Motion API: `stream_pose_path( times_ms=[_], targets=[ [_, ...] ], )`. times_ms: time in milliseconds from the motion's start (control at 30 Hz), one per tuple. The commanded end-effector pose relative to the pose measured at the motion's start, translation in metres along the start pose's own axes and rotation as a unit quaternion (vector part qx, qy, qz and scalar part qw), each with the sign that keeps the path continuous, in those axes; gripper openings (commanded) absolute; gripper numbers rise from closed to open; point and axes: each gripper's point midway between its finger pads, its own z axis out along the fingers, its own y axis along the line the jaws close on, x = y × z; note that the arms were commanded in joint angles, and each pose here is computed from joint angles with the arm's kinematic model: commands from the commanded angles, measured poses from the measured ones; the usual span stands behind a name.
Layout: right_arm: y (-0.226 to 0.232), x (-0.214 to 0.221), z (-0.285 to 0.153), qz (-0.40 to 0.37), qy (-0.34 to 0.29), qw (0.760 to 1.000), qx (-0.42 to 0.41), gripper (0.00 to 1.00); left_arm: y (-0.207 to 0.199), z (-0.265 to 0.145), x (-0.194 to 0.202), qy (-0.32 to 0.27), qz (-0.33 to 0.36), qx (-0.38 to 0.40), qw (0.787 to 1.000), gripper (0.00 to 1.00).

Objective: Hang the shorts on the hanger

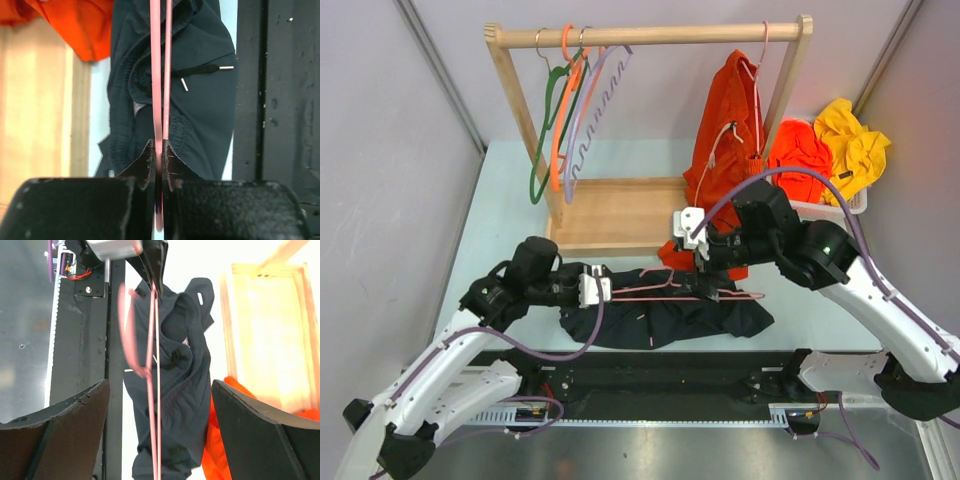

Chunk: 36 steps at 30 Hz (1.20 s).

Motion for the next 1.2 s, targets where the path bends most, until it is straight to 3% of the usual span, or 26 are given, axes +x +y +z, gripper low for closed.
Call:
stream_pose_path(
  times_ms=[0, 200, 267, 400, 500, 567, 600, 700, 900, 1167],
  targets=[
    [-0.006, -0.007, 0.018, 0.001, -0.016, 1.0, -0.012, 0.85, 0.008, -0.003, -0.021, -0.033, -0.046, -0.003, 0.998, 0.0],
    [-0.013, 0.019, 0.036, 0.032, 0.028, 0.999, -0.026, 0.72, 0.013, 0.002, -0.023, -0.045, -0.068, -0.008, 0.997, 0.0],
    [-0.021, 0.027, 0.04, 0.055, 0.035, 0.998, -0.026, 0.61, 0.015, 0.002, -0.025, -0.054, -0.064, -0.011, 0.996, 0.0],
    [-0.029, 0.027, 0.041, 0.065, 0.026, 0.997, -0.028, 0.32, 0.018, 0.002, -0.026, -0.063, -0.064, -0.019, 0.996, 0.0],
    [-0.035, 0.029, 0.038, 0.065, 0.026, 0.997, -0.015, 0.0, 0.021, 0.001, -0.025, -0.058, -0.067, -0.025, 0.996, 0.02],
    [-0.039, 0.028, 0.036, 0.063, 0.022, 0.998, -0.008, 0.0, 0.025, 0.002, -0.02, -0.044, -0.081, -0.031, 0.995, 0.19],
    [-0.042, 0.027, 0.034, 0.06, 0.021, 0.998, -0.002, 0.0, 0.024, 0.002, -0.017, -0.035, -0.089, -0.027, 0.995, 0.38],
    [-0.044, 0.031, 0.03, 0.041, 0.033, 0.999, 0.009, 0.0, 0.032, -0.003, 0.0, -0.013, -0.117, -0.031, 0.993, 0.59],
    [-0.044, 0.058, 0.036, 0.038, 0.085, 0.996, -0.004, 0.0, 0.052, -0.015, 0.053, 0.05, -0.165, -0.052, 0.984, 0.67],
    [-0.061, 0.078, 0.059, 0.034, 0.117, 0.993, -0.003, 0.0, 0.04, 0.002, 0.097, 0.105, -0.153, -0.009, 0.983, 0.77]
  ],
)
